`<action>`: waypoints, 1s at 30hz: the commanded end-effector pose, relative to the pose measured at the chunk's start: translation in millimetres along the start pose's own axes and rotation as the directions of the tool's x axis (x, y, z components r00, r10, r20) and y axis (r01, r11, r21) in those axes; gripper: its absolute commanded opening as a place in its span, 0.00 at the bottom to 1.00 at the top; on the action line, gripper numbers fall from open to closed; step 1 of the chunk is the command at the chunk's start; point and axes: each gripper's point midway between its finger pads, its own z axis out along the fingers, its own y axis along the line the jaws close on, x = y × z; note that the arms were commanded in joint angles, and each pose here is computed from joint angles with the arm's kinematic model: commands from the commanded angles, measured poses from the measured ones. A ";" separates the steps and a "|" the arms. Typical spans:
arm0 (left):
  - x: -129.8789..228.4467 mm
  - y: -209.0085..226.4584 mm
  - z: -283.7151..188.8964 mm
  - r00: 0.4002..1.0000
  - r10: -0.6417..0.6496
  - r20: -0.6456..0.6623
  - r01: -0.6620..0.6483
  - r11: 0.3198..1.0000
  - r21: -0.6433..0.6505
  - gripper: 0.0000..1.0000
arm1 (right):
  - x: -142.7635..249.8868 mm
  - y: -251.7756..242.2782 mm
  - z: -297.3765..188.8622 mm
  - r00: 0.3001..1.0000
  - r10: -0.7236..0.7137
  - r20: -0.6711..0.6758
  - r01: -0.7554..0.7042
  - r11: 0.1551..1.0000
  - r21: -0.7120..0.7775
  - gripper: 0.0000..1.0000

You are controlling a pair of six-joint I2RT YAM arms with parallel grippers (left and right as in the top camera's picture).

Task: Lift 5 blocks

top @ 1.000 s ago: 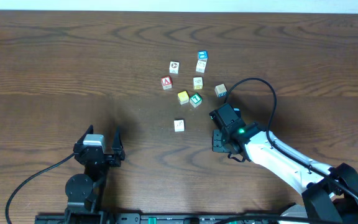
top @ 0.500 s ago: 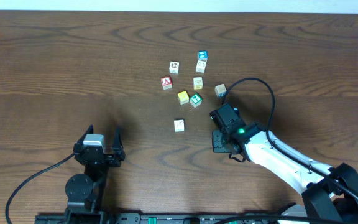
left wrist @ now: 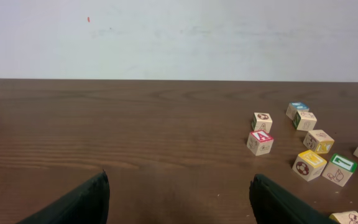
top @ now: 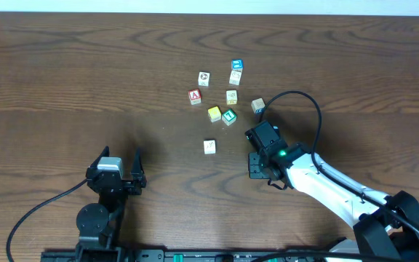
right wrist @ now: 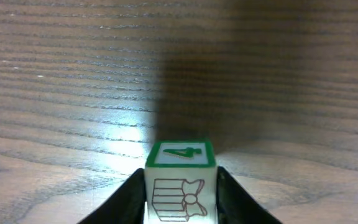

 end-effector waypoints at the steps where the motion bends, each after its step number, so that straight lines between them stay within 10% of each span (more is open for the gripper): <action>1: 15.4 -1.0 0.6 0.999 -0.007 -0.052 0.008 1.000 0.009 0.73 | 4.1 2.1 2.1 0.998 0.061 -0.016 -0.061 0.998 -0.005 0.29; 30: 15.4 -1.0 0.6 0.999 -0.007 -0.052 0.008 1.000 0.009 0.73 | -36.8 12.4 -21.2 0.988 -0.129 0.084 0.129 0.992 0.009 0.73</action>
